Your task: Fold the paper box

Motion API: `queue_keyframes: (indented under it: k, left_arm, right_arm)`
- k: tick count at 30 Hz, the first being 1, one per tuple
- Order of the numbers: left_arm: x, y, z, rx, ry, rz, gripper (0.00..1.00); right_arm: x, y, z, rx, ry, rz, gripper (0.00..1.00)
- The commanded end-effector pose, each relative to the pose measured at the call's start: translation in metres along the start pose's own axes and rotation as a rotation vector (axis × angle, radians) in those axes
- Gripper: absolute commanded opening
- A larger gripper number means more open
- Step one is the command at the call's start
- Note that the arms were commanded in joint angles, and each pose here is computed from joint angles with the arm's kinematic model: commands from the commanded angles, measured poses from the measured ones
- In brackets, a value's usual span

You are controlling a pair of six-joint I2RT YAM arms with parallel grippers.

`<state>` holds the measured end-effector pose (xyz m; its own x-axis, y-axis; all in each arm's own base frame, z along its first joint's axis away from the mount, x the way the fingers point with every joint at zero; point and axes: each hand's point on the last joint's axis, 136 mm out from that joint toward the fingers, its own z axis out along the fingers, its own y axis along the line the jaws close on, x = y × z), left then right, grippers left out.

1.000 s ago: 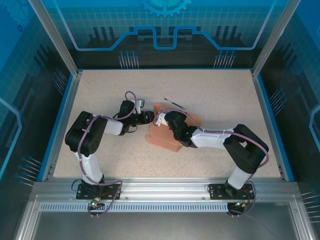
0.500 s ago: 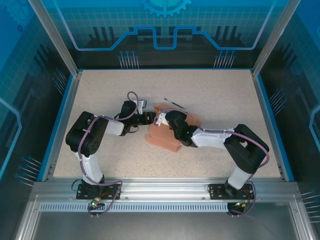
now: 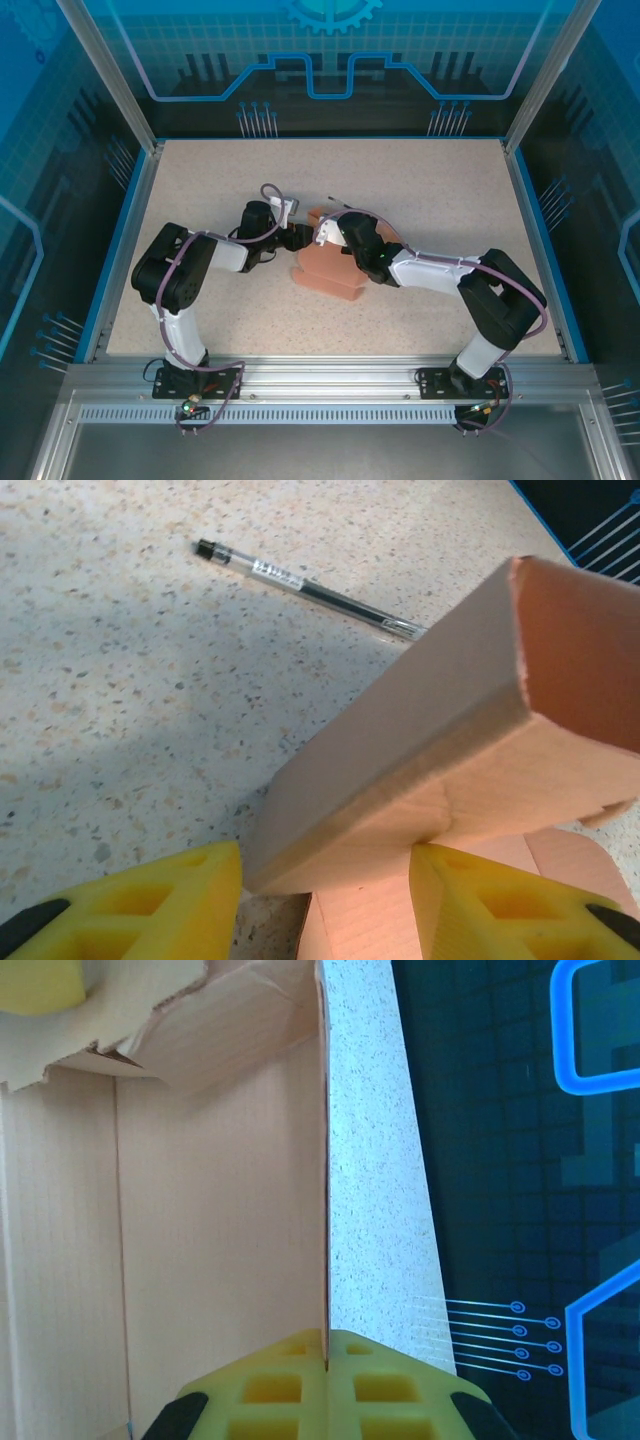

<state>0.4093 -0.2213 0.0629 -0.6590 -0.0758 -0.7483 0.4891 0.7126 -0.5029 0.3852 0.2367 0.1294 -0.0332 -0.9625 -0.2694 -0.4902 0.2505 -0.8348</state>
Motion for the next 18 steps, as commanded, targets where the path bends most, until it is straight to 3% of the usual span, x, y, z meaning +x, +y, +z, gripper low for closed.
queue_keyframes:
  k: [1, 18]
  left_arm:
    - [-0.0051, -0.0105, 0.0012, 0.082, -0.042, 0.096, 0.50]
    - [0.0046, -0.0112, -0.0059, 0.133, -0.025, 0.157, 0.48]
  right_arm:
    - [-0.0095, -0.0043, -0.0037, -0.043, -0.048, -0.002, 0.00]
    - [-0.0069, -0.0012, 0.0036, -0.055, -0.046, -0.068, 0.00]
